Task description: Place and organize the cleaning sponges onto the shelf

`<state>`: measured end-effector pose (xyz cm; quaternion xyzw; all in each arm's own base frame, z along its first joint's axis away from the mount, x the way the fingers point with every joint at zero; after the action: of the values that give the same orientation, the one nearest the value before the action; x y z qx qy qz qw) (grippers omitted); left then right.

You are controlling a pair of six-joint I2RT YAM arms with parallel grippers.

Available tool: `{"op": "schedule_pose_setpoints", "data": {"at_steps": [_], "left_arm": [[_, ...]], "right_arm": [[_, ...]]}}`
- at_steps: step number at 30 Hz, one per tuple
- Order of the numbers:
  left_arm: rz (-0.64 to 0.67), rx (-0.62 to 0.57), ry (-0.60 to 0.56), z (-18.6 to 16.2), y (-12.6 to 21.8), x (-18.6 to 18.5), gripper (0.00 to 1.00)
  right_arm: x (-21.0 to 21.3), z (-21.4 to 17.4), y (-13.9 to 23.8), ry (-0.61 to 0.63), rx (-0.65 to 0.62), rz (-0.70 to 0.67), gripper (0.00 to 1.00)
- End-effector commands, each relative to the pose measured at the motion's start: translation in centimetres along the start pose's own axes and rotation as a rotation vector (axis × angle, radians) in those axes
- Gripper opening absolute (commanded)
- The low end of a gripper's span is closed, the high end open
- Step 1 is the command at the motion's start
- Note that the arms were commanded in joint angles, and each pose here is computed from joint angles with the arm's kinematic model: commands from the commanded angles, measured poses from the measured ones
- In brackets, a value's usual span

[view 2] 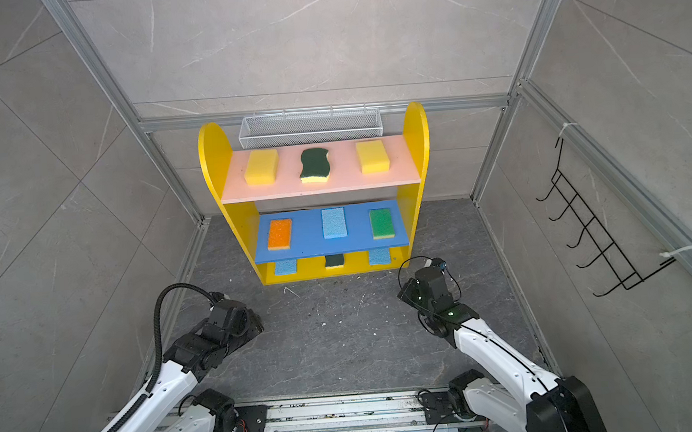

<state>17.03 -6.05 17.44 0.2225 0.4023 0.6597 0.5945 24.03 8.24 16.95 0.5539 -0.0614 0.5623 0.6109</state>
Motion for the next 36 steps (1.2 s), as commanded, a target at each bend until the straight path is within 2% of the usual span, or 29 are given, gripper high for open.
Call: {"op": "schedule_pose_setpoints", "data": {"at_steps": [1,5,12,25,36], "left_arm": [[-0.046,-0.02,-0.019,0.8,0.8,-0.7,0.65],[-0.081,-0.032,-0.004,0.6,0.7,-0.8,0.64],[-0.101,-0.053,0.024,0.3,0.2,-0.8,0.64],[-0.075,-0.063,0.044,0.4,-1.3,-1.0,0.64],[-0.074,-0.053,0.06,0.7,-2.9,-1.8,0.63]], "right_arm": [[-0.4,-0.2,-0.5,-0.023,0.059,0.077,0.0],[-1.3,0.2,-2.3,-0.14,0.129,0.182,0.0],[-2.2,0.6,-5.3,-0.207,0.152,0.264,0.0],[-3.8,0.2,-8.5,-0.265,0.136,0.301,0.0],[-6.2,-1.1,-11.2,-0.484,0.079,0.367,0.0]]}}
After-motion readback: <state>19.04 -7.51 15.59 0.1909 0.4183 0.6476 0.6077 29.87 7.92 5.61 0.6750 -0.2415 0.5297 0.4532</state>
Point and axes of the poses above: each gripper's point midway between its finger pads, its own y axis back along the fingers, its own x axis along the line the jaws close on, z = x × y, the point moved 8 cm from there along y, back along the fingers, and after that the axes turned 13 degrees about -y, right-handed, at the moved point
